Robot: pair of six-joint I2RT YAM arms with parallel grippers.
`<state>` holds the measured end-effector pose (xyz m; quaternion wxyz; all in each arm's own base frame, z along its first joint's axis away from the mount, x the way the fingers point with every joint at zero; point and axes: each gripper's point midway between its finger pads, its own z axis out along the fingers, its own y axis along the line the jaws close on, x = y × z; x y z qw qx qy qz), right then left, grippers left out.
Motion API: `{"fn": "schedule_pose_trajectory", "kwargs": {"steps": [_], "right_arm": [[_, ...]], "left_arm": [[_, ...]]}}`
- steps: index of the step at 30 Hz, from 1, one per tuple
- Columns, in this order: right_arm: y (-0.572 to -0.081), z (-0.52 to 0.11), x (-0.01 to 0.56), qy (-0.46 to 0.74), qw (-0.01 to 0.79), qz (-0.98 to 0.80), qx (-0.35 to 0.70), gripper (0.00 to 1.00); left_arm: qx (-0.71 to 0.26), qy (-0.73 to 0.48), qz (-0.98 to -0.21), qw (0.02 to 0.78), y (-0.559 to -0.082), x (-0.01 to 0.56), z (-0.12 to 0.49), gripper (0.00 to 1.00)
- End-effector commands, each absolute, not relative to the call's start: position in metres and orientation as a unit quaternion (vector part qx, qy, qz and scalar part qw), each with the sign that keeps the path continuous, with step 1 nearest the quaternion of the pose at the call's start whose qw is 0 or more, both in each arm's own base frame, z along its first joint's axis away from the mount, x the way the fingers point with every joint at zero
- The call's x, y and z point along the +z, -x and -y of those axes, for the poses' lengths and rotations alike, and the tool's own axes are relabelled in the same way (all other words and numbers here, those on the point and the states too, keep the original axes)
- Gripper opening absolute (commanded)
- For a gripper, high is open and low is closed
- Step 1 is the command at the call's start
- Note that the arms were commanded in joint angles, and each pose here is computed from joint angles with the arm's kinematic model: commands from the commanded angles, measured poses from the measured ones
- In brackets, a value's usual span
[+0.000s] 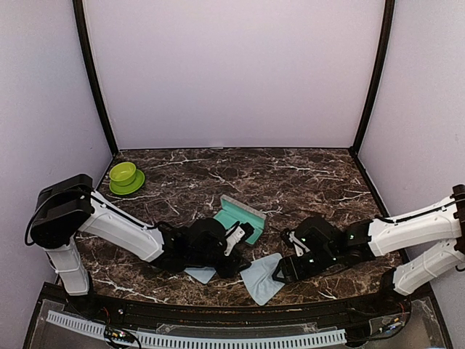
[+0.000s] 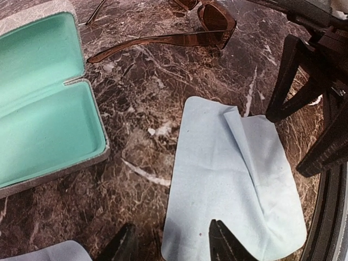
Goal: Organize the sunglasses
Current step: Adjust the glasses cleaning cloth at the center of the board.
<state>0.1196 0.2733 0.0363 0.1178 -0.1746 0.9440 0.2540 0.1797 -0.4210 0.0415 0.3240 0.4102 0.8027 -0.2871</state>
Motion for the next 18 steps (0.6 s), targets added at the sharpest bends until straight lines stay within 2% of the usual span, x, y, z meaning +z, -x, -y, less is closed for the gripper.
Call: {"fn": "schedule_pose_trajectory", "kwargs": {"steps": [1,8,18], "right_arm": [[-0.117,-0.284,0.041,0.176,0.13,-0.937,0.273,0.66],[-0.116,-0.293,0.05,0.183,0.145,-0.93,0.285,0.66],[-0.106,-0.291,0.026,0.182,0.118,-0.934,0.284,0.66]], "left_arm": [[-0.26,-0.432,-0.804,0.316,-0.175,0.037,0.422,0.49],[-0.228,-0.448,-0.809,0.305,-0.173,0.024,0.416,0.5],[-0.163,-0.458,-0.821,0.299,-0.183,0.011,0.404,0.5]]}}
